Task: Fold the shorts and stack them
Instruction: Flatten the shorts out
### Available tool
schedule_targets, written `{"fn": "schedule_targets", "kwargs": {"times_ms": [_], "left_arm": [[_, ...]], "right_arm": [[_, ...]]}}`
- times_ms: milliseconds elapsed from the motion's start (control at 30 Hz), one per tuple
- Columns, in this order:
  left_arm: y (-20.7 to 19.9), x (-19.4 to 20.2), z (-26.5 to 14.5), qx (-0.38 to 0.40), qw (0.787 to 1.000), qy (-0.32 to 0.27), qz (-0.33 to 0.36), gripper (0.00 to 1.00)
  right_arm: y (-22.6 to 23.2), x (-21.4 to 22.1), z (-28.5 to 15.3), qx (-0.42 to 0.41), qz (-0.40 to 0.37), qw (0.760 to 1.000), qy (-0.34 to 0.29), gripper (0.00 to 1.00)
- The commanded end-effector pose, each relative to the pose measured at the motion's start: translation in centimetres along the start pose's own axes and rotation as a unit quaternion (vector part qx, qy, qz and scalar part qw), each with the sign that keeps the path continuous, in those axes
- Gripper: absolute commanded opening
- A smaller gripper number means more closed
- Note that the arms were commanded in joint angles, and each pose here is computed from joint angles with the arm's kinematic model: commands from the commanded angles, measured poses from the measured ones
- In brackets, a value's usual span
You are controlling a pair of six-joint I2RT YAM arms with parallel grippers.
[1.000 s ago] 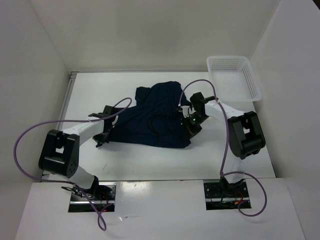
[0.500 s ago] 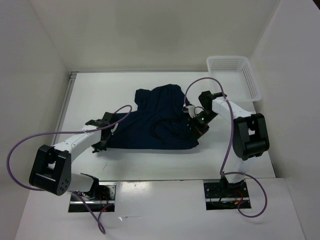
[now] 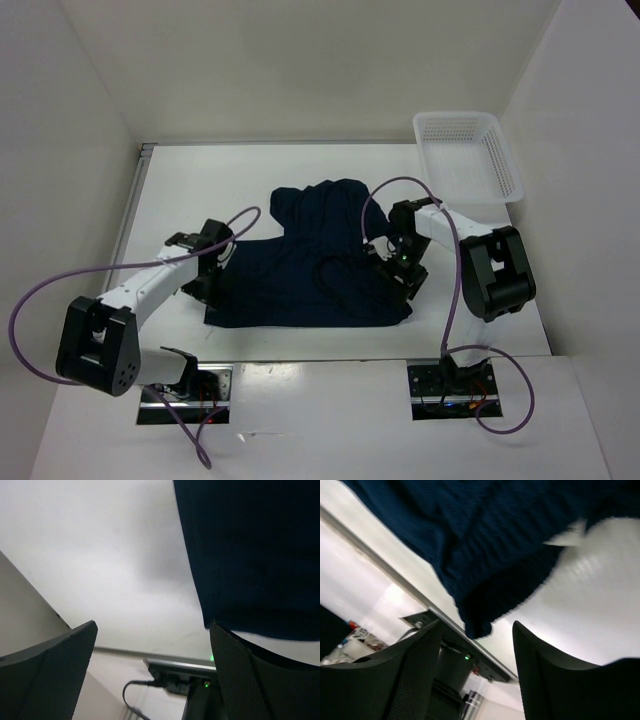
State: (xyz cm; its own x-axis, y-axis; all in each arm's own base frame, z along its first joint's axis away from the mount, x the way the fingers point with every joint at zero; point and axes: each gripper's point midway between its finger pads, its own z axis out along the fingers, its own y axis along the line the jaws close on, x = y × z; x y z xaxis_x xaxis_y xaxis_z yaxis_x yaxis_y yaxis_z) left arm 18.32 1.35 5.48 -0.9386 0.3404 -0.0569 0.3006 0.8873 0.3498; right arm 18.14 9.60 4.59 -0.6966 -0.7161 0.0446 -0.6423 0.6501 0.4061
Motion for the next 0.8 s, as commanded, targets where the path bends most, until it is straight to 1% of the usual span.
{"fn": "schedule_targets", "kwargs": {"times_ms": [0, 33, 67, 100, 133, 167, 200, 233, 267, 300, 333, 367, 433, 500, 533, 600, 667, 700, 767], "left_arm": [[2.2, -5.8, -2.5, 0.007, 0.995, -0.077, -0.056, 1.00], [2.7, -7.9, -3.0, 0.040, 0.990, -0.103, -0.088, 1.00], [3.7, -11.0, -4.0, 0.053, 0.985, -0.129, -0.105, 1.00], [4.5, -12.9, -4.2, 0.063, 0.980, -0.144, -0.119, 1.00], [5.3, -14.2, -4.0, 0.082, 0.976, -0.150, -0.137, 1.00], [5.4, -15.4, -2.4, 0.096, 0.976, -0.133, -0.143, 0.97], [6.4, -17.4, -2.7, 0.101, 0.971, -0.153, -0.153, 0.94], [6.5, -17.9, -1.9, 0.109, 0.971, -0.146, -0.156, 0.90], [5.7, -18.3, -0.1, 0.130, 0.971, -0.127, -0.155, 0.85], [5.3, -18.7, 0.3, 0.142, 0.970, -0.124, -0.153, 0.78], [4.5, -18.7, 1.1, 0.158, 0.969, -0.113, -0.150, 0.78], [3.4, -19.6, 0.6, 0.185, 0.964, -0.131, -0.142, 0.78], [2.1, -20.1, 0.4, 0.209, 0.958, -0.142, -0.134, 0.82], [1.5, -20.5, 0.3, 0.228, 0.953, -0.151, -0.132, 0.84], [1.1, -20.4, 0.9, 0.234, 0.953, -0.143, -0.131, 0.84], [0.8, -20.5, 1.8, 0.237, 0.954, -0.131, -0.130, 0.81], [0.3, -20.0, 3.4, 0.238, 0.957, -0.107, -0.129, 0.77], [-0.1, -19.8, 4.2, 0.240, 0.957, -0.095, -0.129, 0.77], [-0.6, -19.6, 4.8, 0.247, 0.957, -0.086, -0.128, 0.72]], "right_arm": [[-1.5, -1.7, -2.5, 0.065, -0.007, 0.997, -0.036, 0.64], [-2.0, -2.2, -2.6, 0.075, -0.011, 0.996, -0.045, 0.64], [-2.1, -2.4, -2.6, 0.078, -0.013, 0.996, -0.050, 0.64], [-2.3, -2.7, -2.6, 0.081, -0.015, 0.995, -0.055, 0.64], [-2.0, -2.5, -2.3, 0.074, -0.008, 0.996, -0.054, 0.64], [-2.2, -2.7, -2.3, 0.076, -0.010, 0.995, -0.058, 0.64], [-2.1, -2.5, -1.9, 0.074, -0.003, 0.996, -0.055, 0.64], [-2.6, -2.4, -1.2, 0.079, 0.002, 0.995, -0.054, 0.63], [-3.1, -2.3, -1.0, 0.092, 0.007, 0.994, -0.051, 0.61], [-3.6, -2.3, -1.1, 0.100, 0.010, 0.993, -0.055, 0.61], [-3.8, -2.2, -0.9, 0.104, 0.011, 0.993, -0.052, 0.60], [-4.1, -2.3, -1.0, 0.111, 0.010, 0.992, -0.054, 0.60], [-4.2, -2.3, -0.8, 0.109, 0.011, 0.993, -0.050, 0.60], [-4.1, -2.0, -0.5, 0.106, 0.012, 0.993, -0.047, 0.59], [-4.2, -2.2, -0.6, 0.109, 0.011, 0.993, -0.050, 0.59], [-4.3, -2.1, -0.1, 0.106, 0.012, 0.993, -0.047, 0.57], [-4.3, -2.0, 0.1, 0.106, 0.012, 0.993, -0.046, 0.53], [-4.3, -2.0, 0.1, 0.106, 0.012, 0.993, -0.046, 0.52], [-4.3, -1.6, 0.5, 0.102, 0.015, 0.994, -0.038, 0.52]]}}
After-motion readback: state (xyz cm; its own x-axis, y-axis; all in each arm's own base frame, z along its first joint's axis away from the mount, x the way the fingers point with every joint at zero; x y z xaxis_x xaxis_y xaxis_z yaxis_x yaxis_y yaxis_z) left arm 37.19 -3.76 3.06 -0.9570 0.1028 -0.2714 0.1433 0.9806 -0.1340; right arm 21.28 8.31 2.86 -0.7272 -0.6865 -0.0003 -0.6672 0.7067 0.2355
